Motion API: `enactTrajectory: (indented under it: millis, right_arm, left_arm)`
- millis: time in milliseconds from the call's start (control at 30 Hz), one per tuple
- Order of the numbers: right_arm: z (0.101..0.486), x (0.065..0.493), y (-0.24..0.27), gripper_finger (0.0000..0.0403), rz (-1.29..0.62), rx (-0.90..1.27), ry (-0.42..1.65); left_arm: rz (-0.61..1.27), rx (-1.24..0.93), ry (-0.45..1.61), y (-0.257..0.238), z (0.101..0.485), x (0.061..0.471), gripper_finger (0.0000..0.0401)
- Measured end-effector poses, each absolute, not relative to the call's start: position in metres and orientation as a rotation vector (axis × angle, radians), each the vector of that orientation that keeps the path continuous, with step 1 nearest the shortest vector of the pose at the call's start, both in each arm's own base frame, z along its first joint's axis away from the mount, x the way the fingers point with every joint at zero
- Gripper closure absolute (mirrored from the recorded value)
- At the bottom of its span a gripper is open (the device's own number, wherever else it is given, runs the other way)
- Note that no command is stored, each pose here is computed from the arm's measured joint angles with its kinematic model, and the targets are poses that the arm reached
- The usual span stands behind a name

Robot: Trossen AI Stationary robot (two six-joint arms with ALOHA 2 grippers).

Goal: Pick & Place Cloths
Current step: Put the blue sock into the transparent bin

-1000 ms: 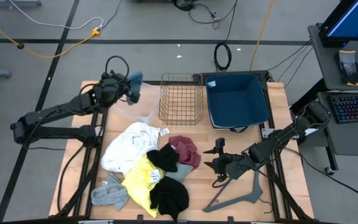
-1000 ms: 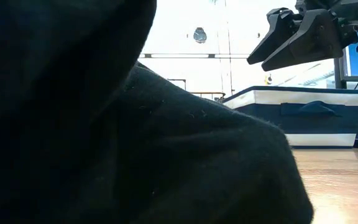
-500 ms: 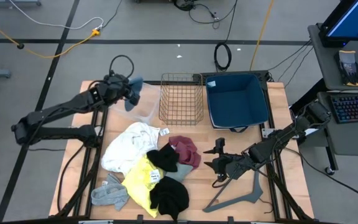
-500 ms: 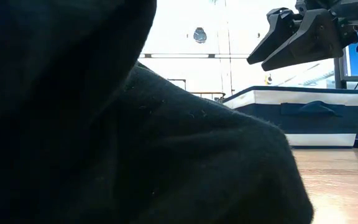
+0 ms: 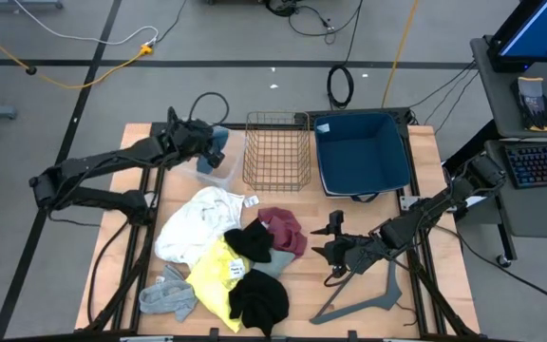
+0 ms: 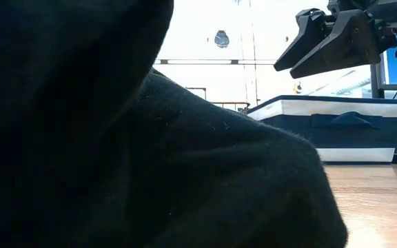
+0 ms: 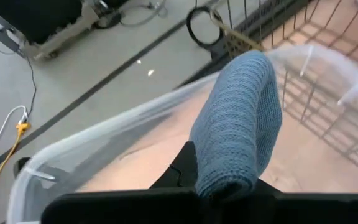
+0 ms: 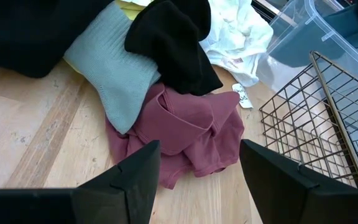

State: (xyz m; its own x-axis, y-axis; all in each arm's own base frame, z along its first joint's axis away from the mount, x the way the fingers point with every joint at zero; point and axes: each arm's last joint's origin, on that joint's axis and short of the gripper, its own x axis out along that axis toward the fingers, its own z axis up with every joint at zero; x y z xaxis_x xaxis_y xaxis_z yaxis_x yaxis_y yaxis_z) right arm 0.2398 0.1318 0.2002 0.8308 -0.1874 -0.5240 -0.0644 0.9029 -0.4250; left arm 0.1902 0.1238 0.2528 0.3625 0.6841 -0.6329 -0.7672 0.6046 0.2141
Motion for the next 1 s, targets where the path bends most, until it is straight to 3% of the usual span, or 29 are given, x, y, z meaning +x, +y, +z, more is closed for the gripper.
enactTrajectory:
  millis: [1000]
  right_arm:
    - [0.200,0.240,0.132,0.0190,-0.068,-0.426,0.591]
  left_arm:
    - [0.880,-0.636,0.871,0.156,0.223,0.166,0.0401]
